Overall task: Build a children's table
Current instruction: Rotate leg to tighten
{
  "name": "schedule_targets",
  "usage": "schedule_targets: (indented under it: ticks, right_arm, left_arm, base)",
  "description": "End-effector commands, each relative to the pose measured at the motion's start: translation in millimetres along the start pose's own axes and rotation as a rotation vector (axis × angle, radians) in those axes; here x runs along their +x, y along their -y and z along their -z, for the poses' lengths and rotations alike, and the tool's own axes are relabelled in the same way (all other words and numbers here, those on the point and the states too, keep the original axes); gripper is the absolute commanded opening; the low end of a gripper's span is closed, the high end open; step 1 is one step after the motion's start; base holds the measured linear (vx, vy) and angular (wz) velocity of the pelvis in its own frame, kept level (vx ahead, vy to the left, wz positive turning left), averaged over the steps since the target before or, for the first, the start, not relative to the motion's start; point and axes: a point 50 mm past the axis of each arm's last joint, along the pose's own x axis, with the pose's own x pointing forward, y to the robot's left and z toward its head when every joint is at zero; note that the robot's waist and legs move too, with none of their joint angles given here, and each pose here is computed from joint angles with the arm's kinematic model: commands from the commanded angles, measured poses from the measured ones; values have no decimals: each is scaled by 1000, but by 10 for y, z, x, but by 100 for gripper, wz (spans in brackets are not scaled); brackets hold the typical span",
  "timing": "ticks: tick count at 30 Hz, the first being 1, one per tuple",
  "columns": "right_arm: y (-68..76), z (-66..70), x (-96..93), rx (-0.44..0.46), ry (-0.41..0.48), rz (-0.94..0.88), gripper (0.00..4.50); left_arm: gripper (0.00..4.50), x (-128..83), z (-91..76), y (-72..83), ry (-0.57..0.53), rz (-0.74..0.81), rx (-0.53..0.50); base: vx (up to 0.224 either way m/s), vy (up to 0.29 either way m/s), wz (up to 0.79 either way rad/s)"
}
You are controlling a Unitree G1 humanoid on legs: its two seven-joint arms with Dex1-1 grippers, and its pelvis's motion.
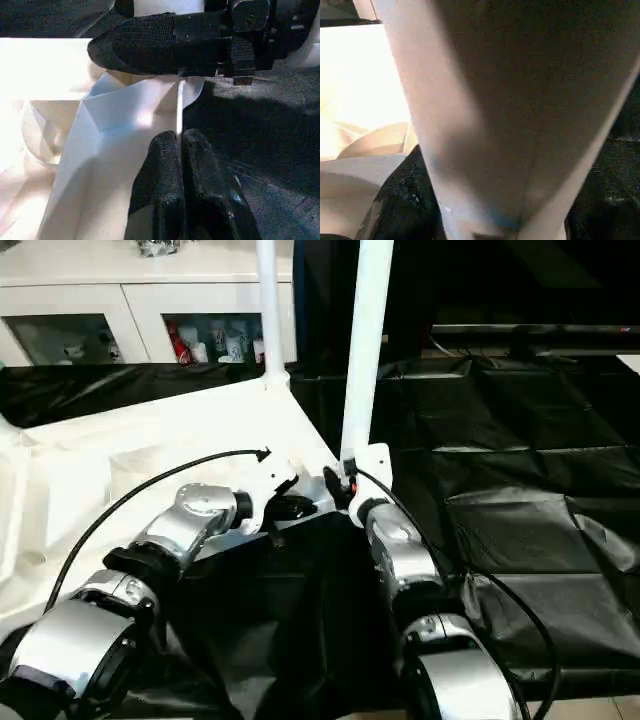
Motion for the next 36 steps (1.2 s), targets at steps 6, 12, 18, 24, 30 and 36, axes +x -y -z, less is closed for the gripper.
schedule_targets:
  ticks: [6,12,18,24,30,36]
  right_arm:
    - [-231,140,-97,-70,-33,-371,359]
    - [-103,115,-237,-186,-46,-593,359]
    - [49,44,-374,-182,-36,-748,359]
    - [122,39,-424,-182,-44,-789,335]
    - [86,84,-444,-177,-63,-822,289]
    - [113,174,-353,-199,-111,-639,270]
  left_arm:
    - [0,-125,73,-23,31,73,6]
    - [0,-298,184,-29,6,208,27]
    - [0,-495,267,-38,-15,340,36]
    - [0,-599,296,-66,-15,368,29]
    - [0,-620,311,-68,-19,368,26]
    - [0,-555,290,-76,-14,305,27]
  base:
    - [0,0,0]
    - [0,0,0]
    - [0,0,0]
    - [0,0,0]
    - [0,0,0]
    - [0,0,0]
